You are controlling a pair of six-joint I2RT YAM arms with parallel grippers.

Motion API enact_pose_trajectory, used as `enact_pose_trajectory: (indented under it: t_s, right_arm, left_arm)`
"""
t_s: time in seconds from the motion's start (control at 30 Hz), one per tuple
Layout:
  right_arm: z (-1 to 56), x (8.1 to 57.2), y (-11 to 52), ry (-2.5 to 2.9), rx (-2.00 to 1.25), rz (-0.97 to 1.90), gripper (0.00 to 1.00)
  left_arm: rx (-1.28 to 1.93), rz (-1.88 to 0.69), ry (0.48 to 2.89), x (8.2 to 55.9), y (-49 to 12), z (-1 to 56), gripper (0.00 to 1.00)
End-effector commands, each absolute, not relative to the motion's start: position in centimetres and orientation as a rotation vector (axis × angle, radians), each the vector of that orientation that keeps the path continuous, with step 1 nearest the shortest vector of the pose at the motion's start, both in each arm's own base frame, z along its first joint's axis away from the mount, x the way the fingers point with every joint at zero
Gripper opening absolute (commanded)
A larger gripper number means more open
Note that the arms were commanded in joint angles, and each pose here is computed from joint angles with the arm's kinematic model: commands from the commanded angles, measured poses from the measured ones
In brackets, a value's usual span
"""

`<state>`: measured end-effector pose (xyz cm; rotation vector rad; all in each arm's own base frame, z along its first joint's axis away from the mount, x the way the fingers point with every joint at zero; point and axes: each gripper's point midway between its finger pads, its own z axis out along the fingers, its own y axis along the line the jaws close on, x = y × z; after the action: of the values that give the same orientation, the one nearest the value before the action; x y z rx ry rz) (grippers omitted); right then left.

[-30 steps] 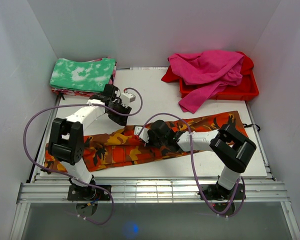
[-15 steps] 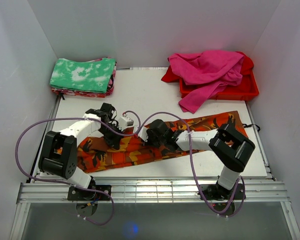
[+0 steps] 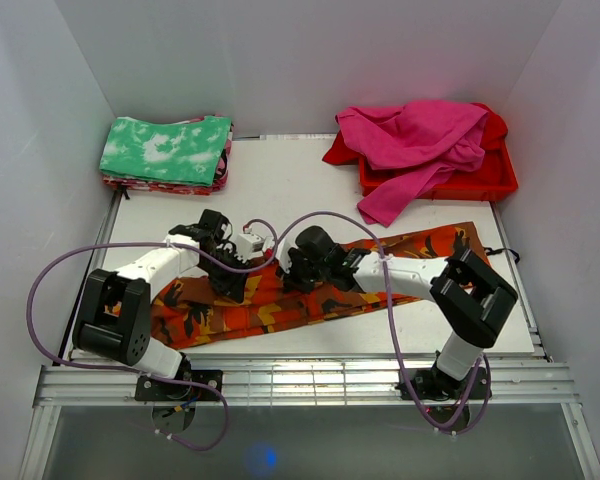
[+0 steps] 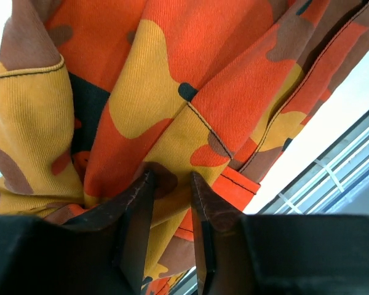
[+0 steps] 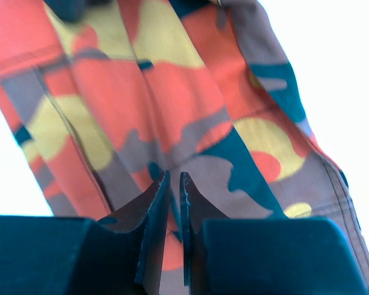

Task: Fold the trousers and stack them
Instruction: Fold the trousers

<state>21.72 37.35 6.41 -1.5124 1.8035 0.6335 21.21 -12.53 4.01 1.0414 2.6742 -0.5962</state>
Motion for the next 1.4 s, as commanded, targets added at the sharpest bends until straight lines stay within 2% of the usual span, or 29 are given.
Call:
enact_pose_trajectory:
  t_s: [0.0, 0.2, 0.33, 0.53, 0.73, 0.97, 1.13, 1.2, 1.3, 1.33, 1.37]
  right_arm:
    - [9.3, 21.2, 40.2, 1.727, -1.477, 0.787, 0.18]
    - [5.8, 21.5, 40.4, 1.784, -1.515, 0.760, 0.17]
    - [2.5, 21.4, 39.7, 1.846, -1.558, 0.710, 0.14]
    - [1.2, 20.9, 38.9, 1.859, -1.576, 0.682, 0.13]
    - [1.1, 21.0, 39.0, 1.863, -1.575, 0.665, 0.12]
    - [1.0, 21.8, 38.4, 1.886, -1.548, 0.602, 0.12]
    - [0.1, 22.4, 37.8, 1.923, -1.532, 0.539, 0.11]
    - [0.0, 22.5, 37.8, 1.932, -1.525, 0.532, 0.09]
    - [0.3, 22.8, 37.7, 1.934, -1.504, 0.519, 0.09]
    - [1.1, 22.9, 37.8, 1.922, -1.491, 0.519, 0.10]
    - [1.4, 22.9, 37.6, 1.918, -1.488, 0.517, 0.15]
  left_arm:
    - [1.019, -0.527, 2.653, 22.4, -12.2, 4.3, 0.42]
    - [0.860, -0.537, 2.621, 25.1, -11.5, 6.7, 0.48]
    - [0.770, -0.423, 2.571, 27.7, -10.4, 8.7, 0.52]
    - [0.748, -0.342, 2.583, 29.3, -9.7, 9.3, 0.55]
    - [0.819, -0.351, 2.654, 28.1, -10.6, 7.3, 0.54]
    - [0.963, -0.234, 2.781, 23.9, -9.5, 4.0, 0.50]
    - [0.983, -0.141, 2.798, 22.8, -8.0, 4.4, 0.61]
    - [0.946, -0.110, 2.821, 22.7, -7.6, 4.2, 0.61]
    - [0.918, -0.101, 2.833, 22.8, -7.6, 3.4, 0.42]
    - [0.910, -0.104, 2.839, 22.8, -7.6, 3.1, 0.29]
    - [0.899, -0.130, 2.840, 22.9, -8.0, 3.0, 0.24]
